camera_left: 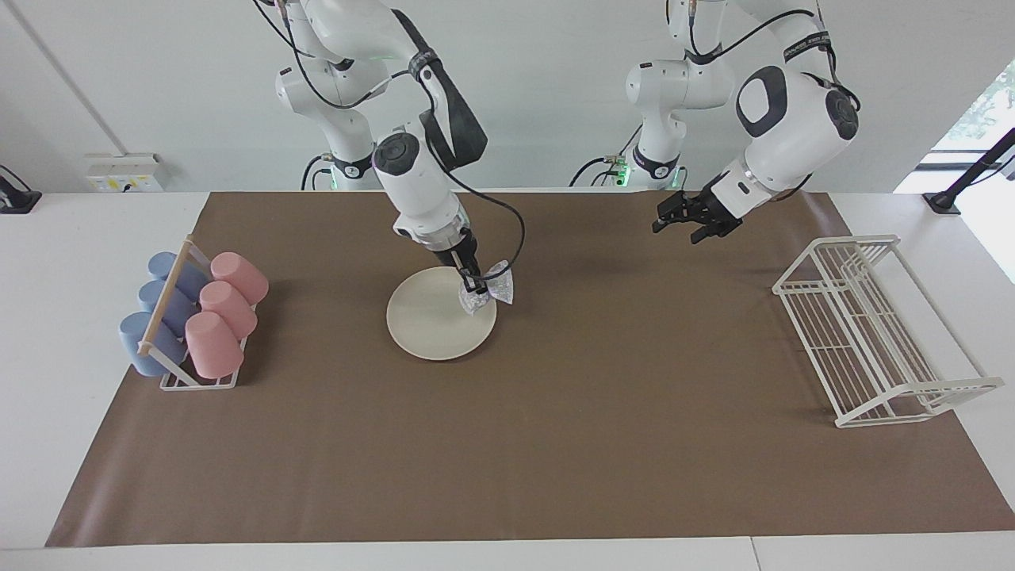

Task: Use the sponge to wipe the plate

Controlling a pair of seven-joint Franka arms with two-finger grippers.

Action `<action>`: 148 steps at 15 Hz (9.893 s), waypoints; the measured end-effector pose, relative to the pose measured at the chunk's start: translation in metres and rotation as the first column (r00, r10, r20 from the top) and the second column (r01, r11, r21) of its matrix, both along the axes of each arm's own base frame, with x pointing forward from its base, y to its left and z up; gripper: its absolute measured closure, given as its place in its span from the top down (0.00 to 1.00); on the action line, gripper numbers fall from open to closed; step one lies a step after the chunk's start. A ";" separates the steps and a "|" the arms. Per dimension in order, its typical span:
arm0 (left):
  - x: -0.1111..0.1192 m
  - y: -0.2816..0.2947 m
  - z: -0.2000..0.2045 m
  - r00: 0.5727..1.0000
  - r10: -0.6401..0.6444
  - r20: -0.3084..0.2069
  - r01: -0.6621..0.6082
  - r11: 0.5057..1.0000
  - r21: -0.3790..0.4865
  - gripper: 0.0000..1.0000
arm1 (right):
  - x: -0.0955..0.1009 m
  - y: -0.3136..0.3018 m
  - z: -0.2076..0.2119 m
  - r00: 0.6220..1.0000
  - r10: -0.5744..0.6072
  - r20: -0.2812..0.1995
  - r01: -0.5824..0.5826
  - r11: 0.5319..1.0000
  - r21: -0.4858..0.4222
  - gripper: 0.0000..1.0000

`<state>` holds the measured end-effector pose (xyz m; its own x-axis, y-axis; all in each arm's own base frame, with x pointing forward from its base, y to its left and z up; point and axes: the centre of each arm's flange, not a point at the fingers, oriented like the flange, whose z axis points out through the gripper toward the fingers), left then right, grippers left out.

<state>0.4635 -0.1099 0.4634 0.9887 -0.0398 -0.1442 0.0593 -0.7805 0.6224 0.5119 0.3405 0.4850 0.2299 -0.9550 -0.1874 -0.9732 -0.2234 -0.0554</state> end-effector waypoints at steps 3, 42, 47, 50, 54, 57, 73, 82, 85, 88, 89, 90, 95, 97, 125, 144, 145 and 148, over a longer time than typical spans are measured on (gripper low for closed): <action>0.000 -0.014 0.004 0.999 0.036 -0.003 -0.036 0.982 -0.186 1.00 | -0.023 0.044 0.036 0.999 -0.040 -0.017 0.040 0.999 -0.007 0.08; -0.008 -0.061 -0.044 0.993 0.004 -0.122 -0.070 0.834 -0.547 0.04 | -0.056 0.098 0.029 0.998 0.058 -0.021 -0.059 0.998 -0.028 0.58; -0.006 -0.059 -0.044 0.990 0.023 -0.140 -0.096 0.838 -0.537 0.04 | -0.031 0.051 0.040 0.925 0.379 0.030 -0.377 0.924 -0.060 1.00; -0.002 -0.054 -0.048 0.987 0.067 -0.145 -0.132 0.854 -0.503 0.04 | -0.017 -0.011 0.063 0.821 0.565 0.081 -0.558 0.825 -0.089 1.00; 0.000 -0.052 -0.053 0.986 0.076 -0.150 -0.124 0.931 -0.343 0.04 | -0.016 -0.094 0.075 0.687 0.726 0.036 -0.719 0.687 -0.107 1.00; 0.002 -0.066 -0.048 0.986 0.087 -0.143 -0.112 0.978 -0.176 0.04 | -0.022 -0.142 0.074 0.591 0.805 -0.058 -0.807 0.589 -0.048 1.00; 0.017 -0.066 -0.002 0.995 -0.102 -0.002 0.054 0.508 0.859 0.04 | 0.016 -0.325 0.113 0.300 0.954 0.013 -0.946 0.299 -0.125 1.00; 0.042 -0.039 0.006 0.984 -0.165 -0.073 0.066 -0.048 0.997 0.04 | 0.025 -0.371 0.124 0.278 0.960 -0.015 -0.953 0.274 -0.133 1.00; 0.058 -0.034 -0.011 0.973 -0.210 -0.098 0.052 -0.218 0.975 0.04 | 0.035 -0.376 0.125 0.288 0.958 -0.001 -0.940 0.282 -0.191 1.00; 0.081 -0.021 -0.038 0.960 -0.244 -0.136 0.038 -0.371 0.928 0.04 | 0.037 -0.376 0.125 0.288 0.958 0.000 -0.939 0.282 -0.196 1.00; 0.089 -0.015 -0.048 0.957 -0.248 -0.149 0.037 -0.404 0.914 0.04 | 0.037 -0.376 0.125 0.288 0.958 0.000 -0.939 0.283 -0.196 1.00; 0.098 -0.008 -0.057 0.957 -0.246 -0.155 0.039 -0.421 0.906 0.04 | 0.037 -0.376 0.125 0.288 0.958 0.000 -0.939 0.283 -0.196 1.00; 0.139 0.044 -0.076 0.962 -0.247 -0.116 0.015 -0.376 0.926 0.04 | 0.037 -0.376 0.125 0.289 0.957 0.000 -0.939 0.283 -0.197 1.00; 0.145 0.052 -0.077 0.970 -0.230 -0.072 -0.008 -0.329 0.944 0.04 | 0.037 -0.376 0.125 0.289 0.957 0.000 -0.939 0.283 -0.196 1.00; 0.158 0.055 -0.042 0.983 -0.181 0.021 -0.030 -0.044 0.999 1.00 | 0.029 -0.378 0.119 0.287 0.957 -0.036 -0.951 0.280 -0.134 1.00; 0.068 0.070 0.151 0.991 0.101 0.090 -0.135 0.794 0.593 1.00 | 0.029 -0.375 0.119 0.282 0.959 -0.037 -0.952 0.275 -0.134 1.00; 0.068 0.068 0.147 0.992 0.095 0.085 -0.127 0.797 0.590 1.00 | 0.029 -0.375 0.119 0.282 0.959 -0.037 -0.952 0.275 -0.134 1.00; 0.067 0.056 0.138 0.995 0.070 0.065 -0.095 0.801 0.591 1.00 | 0.029 -0.375 0.119 0.282 0.959 -0.037 -0.952 0.274 -0.134 1.00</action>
